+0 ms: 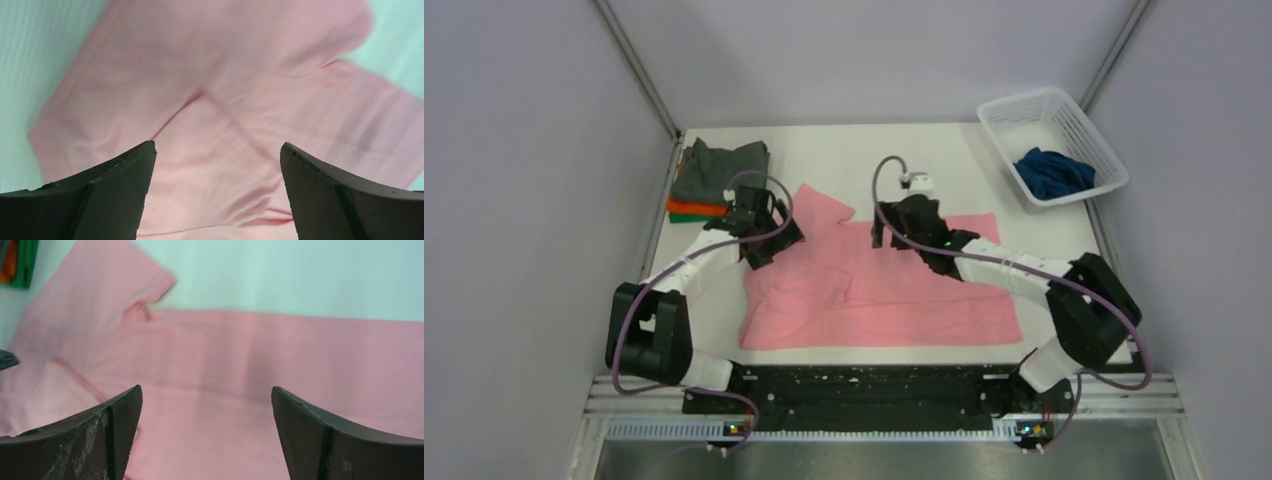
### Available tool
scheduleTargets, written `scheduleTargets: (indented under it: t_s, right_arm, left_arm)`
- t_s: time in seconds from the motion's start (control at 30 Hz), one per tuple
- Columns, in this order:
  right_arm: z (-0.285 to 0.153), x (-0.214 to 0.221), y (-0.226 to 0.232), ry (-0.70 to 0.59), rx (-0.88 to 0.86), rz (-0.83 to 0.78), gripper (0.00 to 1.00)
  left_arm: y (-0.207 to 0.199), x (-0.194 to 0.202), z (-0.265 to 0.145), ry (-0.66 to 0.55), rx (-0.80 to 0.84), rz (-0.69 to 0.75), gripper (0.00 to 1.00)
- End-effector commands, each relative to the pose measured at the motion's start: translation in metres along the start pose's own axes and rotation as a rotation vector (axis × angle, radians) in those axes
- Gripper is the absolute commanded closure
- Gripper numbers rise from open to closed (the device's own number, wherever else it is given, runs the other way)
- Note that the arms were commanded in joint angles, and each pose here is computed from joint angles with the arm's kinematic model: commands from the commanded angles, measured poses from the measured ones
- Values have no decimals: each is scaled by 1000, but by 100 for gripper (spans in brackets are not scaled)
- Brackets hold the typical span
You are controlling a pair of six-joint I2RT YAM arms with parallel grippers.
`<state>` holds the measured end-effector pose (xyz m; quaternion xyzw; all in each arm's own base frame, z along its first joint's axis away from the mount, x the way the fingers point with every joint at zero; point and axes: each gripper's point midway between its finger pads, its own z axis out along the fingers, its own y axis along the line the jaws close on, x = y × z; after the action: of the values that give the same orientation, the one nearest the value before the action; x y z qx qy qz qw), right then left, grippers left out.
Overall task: Fold and stack the t-shirts
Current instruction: Fold the flattened tshirt in 1/3 of the way, then grab the side of the flattened tshirt furthest away from the robot with both arms
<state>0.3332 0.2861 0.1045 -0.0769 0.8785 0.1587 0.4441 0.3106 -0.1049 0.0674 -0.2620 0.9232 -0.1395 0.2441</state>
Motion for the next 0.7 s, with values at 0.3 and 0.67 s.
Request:
scheduleTargets:
  t_s: [0.3,0.67]
  right_arm:
    - [-67,-58,-148,-247,326,227,1]
    - [-60,-47,-157,-198,335,184,1]
  left_arm:
    - [-106,-157,71,-100,-77,387,11]
    - [-109,-185,135,-104,-162,474,14]
